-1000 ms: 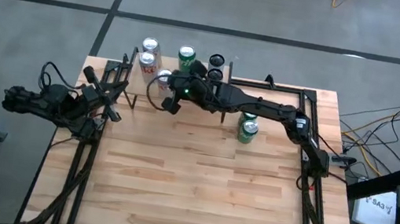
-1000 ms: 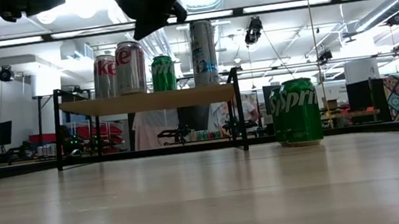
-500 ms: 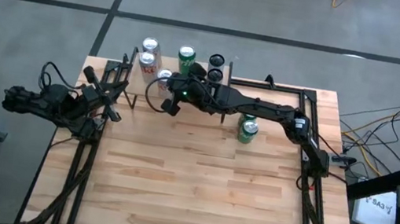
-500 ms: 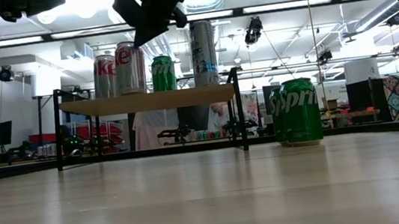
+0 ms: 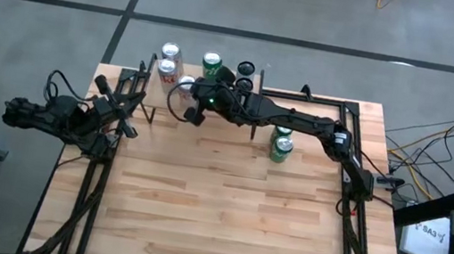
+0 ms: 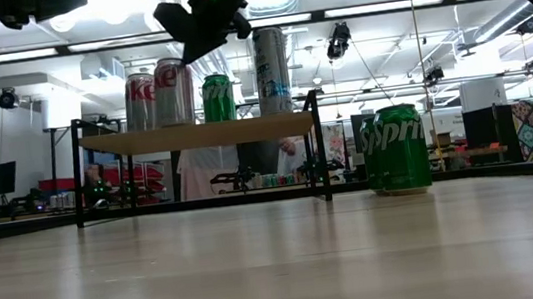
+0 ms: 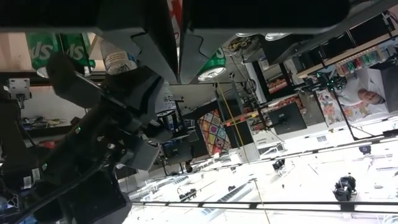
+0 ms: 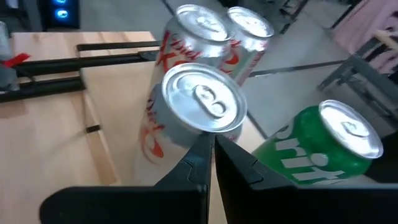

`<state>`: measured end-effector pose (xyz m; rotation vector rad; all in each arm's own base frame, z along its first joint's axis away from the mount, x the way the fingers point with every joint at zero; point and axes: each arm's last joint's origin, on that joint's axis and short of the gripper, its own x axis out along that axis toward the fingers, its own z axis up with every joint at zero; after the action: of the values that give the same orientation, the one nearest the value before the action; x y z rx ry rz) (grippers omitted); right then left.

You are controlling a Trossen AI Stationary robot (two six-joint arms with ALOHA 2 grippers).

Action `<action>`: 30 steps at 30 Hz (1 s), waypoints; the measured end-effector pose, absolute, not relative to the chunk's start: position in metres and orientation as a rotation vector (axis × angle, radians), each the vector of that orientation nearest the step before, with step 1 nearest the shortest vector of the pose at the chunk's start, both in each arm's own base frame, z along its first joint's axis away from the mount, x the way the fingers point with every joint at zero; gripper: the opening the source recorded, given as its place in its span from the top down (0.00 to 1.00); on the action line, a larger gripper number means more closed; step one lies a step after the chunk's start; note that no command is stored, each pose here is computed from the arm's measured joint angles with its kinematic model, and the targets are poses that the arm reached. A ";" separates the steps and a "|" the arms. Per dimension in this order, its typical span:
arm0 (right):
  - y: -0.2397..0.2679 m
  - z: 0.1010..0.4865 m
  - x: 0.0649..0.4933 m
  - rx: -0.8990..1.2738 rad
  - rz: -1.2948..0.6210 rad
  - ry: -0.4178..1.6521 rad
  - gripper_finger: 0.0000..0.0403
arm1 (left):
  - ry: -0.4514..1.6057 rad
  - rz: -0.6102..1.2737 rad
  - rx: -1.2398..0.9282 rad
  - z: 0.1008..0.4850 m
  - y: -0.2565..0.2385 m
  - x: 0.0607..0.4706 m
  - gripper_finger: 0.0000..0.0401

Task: Place canned beverage on shelf
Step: Put the red-silver soda can aligned with the other red-silver soda cans on the shelf

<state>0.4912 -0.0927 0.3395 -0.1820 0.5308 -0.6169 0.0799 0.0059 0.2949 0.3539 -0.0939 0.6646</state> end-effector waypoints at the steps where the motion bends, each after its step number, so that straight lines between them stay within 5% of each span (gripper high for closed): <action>1: -0.093 0.342 0.491 -0.191 -0.634 0.527 0.97 | -0.094 0.665 0.354 0.295 0.006 0.080 1.00; 14: -0.083 0.354 0.509 -0.149 -0.560 0.293 0.97 | -0.089 0.665 0.363 0.295 0.006 0.080 1.00; 30: -0.084 0.338 0.517 -0.139 -0.566 0.307 0.97 | -0.087 0.665 0.364 0.295 0.006 0.080 1.00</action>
<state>0.5172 -0.0844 0.3378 -0.1394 0.3069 -0.5657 0.0802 0.0058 0.2945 0.3638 -0.0870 0.6645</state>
